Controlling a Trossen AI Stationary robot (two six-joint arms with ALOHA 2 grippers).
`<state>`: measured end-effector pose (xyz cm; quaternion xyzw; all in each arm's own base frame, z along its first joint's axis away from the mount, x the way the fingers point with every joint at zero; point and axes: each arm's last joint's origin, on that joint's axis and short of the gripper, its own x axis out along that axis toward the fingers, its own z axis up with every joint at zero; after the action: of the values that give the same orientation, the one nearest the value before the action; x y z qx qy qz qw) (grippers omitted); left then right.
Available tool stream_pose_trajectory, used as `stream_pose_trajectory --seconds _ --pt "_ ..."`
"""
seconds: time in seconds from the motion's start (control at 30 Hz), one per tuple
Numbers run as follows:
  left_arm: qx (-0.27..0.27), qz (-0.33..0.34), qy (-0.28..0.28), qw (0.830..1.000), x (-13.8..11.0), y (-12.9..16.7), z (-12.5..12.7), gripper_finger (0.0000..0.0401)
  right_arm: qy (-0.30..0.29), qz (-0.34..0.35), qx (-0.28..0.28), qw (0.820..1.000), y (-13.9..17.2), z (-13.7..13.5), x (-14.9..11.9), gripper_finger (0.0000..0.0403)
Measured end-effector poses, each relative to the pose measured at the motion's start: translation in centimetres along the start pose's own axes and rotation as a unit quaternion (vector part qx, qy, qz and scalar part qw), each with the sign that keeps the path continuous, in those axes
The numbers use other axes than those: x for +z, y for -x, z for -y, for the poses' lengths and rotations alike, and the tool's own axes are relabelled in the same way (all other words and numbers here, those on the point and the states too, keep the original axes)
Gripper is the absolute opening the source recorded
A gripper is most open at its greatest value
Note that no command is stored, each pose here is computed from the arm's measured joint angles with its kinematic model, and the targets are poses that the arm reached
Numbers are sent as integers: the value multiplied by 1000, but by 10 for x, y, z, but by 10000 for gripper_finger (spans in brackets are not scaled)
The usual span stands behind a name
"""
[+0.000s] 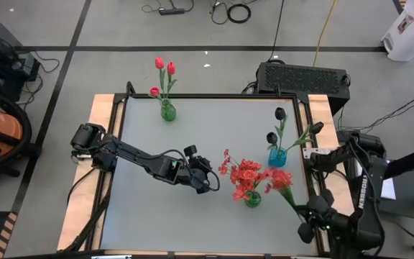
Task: Sort flowers into vase by color
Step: Put the red flowers into the bottom green vase
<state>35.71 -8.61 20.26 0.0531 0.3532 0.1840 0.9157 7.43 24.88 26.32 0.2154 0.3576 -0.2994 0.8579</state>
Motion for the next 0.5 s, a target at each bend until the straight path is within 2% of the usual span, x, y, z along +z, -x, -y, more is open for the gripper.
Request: stream_pose_trajectory --seconds 0.3,0.5 --pt "-3 10 7 1000 2 0 1 128 44 100 80 991 5 -1 3 0" --pt "-3 10 6 1000 2 0 1 128 98 193 139 966 8 -5 7 0"
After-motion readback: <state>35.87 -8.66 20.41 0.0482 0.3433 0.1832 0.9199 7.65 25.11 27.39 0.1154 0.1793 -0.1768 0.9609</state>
